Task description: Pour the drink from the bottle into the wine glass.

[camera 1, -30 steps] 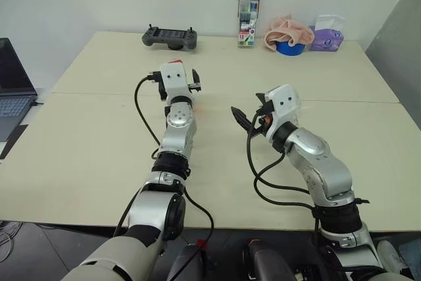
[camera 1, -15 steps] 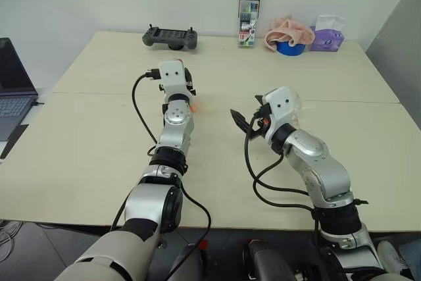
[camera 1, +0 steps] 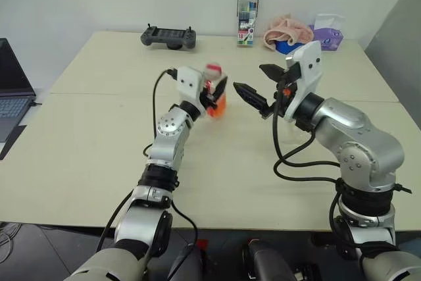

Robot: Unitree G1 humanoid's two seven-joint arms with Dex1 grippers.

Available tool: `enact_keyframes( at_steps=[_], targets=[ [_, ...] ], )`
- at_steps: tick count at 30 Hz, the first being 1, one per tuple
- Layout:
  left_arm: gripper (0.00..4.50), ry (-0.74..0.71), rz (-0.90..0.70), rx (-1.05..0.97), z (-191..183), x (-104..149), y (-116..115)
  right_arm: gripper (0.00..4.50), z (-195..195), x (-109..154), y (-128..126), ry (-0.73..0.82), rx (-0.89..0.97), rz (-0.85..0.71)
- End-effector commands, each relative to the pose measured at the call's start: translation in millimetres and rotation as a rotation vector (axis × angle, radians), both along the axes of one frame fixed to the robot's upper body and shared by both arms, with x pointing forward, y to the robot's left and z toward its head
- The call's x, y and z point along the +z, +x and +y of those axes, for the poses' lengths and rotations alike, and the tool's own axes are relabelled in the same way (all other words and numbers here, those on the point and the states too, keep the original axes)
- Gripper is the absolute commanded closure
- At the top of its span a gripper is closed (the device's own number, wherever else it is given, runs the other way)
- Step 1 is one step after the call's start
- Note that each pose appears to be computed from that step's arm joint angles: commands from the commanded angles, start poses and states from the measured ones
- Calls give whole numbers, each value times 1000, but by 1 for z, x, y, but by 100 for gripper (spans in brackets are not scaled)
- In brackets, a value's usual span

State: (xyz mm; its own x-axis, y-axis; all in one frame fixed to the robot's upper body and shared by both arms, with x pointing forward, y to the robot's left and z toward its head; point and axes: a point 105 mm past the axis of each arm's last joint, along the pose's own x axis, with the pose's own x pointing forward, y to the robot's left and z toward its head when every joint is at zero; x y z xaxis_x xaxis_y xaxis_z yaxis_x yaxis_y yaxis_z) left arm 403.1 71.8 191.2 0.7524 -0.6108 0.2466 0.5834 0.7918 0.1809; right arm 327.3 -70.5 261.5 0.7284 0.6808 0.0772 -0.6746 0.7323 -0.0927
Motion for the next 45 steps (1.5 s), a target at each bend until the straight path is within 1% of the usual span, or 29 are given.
enact_keyframes(
  at_steps=[1,4,8,12,14,17,19,21,23,25,26,31,33,35,36,38,39,40,42,45],
  targets=[
    [236,28,-81,-134,-18,23,-27,0,-1,15,-6,20,-16,-21],
    [236,29,-79,-197,-28,23,-42,0,1,3,-6,-8,-35,16],
    [236,28,-71,-262,-40,23,-57,0,9,-4,-10,18,-29,48],
    [236,44,-51,-284,-45,18,-62,0,16,-7,-15,20,-12,53],
    [236,66,-52,-305,-49,16,-67,0,16,-11,-14,-6,-21,59],
    [236,52,-50,-322,-54,18,-70,0,13,-14,-12,-10,-43,61],
    [236,52,-48,-323,-54,18,-72,37,8,-15,-10,-11,-73,55],
    [236,54,-44,-318,-53,17,-71,88,4,-19,-10,-24,-93,62],
    [236,56,-41,-310,-52,17,-69,167,3,-20,-10,-28,-100,62],
    [236,58,-42,-307,-50,17,-69,236,1,-17,-10,-10,-111,48],
    [236,59,-43,-306,-50,18,-69,253,1,-15,-11,-3,-115,41],
    [236,54,-31,-295,-47,16,-67,253,2,-7,-14,-11,-99,-3],
    [236,43,-19,-302,-49,15,-67,253,7,-2,-18,-18,-40,-29],
    [236,40,-8,-325,-51,14,-69,253,17,-4,-27,-45,86,-25],
    [236,36,2,-342,-53,14,-71,253,23,-8,-35,-64,191,-8],
    [236,27,28,-390,-59,11,-76,253,36,-15,-60,-105,466,17],
    [236,16,51,-425,-64,9,-81,253,40,-12,-77,-126,639,3],
    [236,12,68,-459,-68,8,-86,253,40,-10,-83,-149,735,-13],
    [236,8,91,-519,-75,7,-95,253,37,-5,-70,-183,762,-32],
    [236,1,112,-553,-78,7,-101,253,33,-9,-59,-250,771,-48]
  ],
)
